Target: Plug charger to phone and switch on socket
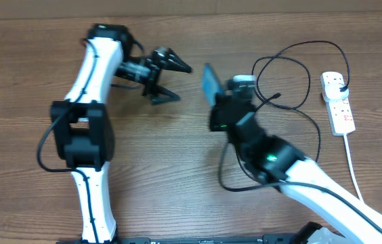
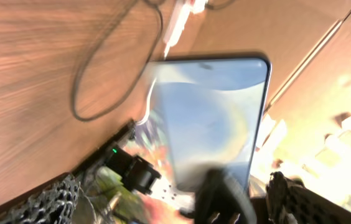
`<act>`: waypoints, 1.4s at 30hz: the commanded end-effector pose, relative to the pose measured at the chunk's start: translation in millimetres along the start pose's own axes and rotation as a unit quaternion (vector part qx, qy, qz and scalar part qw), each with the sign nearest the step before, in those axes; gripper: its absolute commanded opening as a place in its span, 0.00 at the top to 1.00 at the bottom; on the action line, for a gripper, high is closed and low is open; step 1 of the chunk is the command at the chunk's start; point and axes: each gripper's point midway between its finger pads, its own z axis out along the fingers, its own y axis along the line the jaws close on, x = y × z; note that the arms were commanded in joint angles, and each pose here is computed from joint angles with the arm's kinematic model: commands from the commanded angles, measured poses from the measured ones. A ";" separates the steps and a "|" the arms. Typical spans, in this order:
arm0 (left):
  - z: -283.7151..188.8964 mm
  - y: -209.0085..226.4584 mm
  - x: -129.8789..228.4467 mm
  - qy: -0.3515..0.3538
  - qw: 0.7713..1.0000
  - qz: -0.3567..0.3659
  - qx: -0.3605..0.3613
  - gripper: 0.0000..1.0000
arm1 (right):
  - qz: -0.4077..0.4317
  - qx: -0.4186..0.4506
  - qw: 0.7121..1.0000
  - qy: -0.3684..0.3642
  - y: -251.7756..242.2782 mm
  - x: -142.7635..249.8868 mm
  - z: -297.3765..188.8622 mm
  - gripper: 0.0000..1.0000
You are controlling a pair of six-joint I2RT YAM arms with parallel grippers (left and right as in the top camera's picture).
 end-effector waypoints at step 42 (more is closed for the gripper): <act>-30.2 34.5 79.9 -0.276 0.953 -0.017 0.126 0.02 | 0.614 -0.254 0.719 0.204 24.4 86.1 23.4 0.96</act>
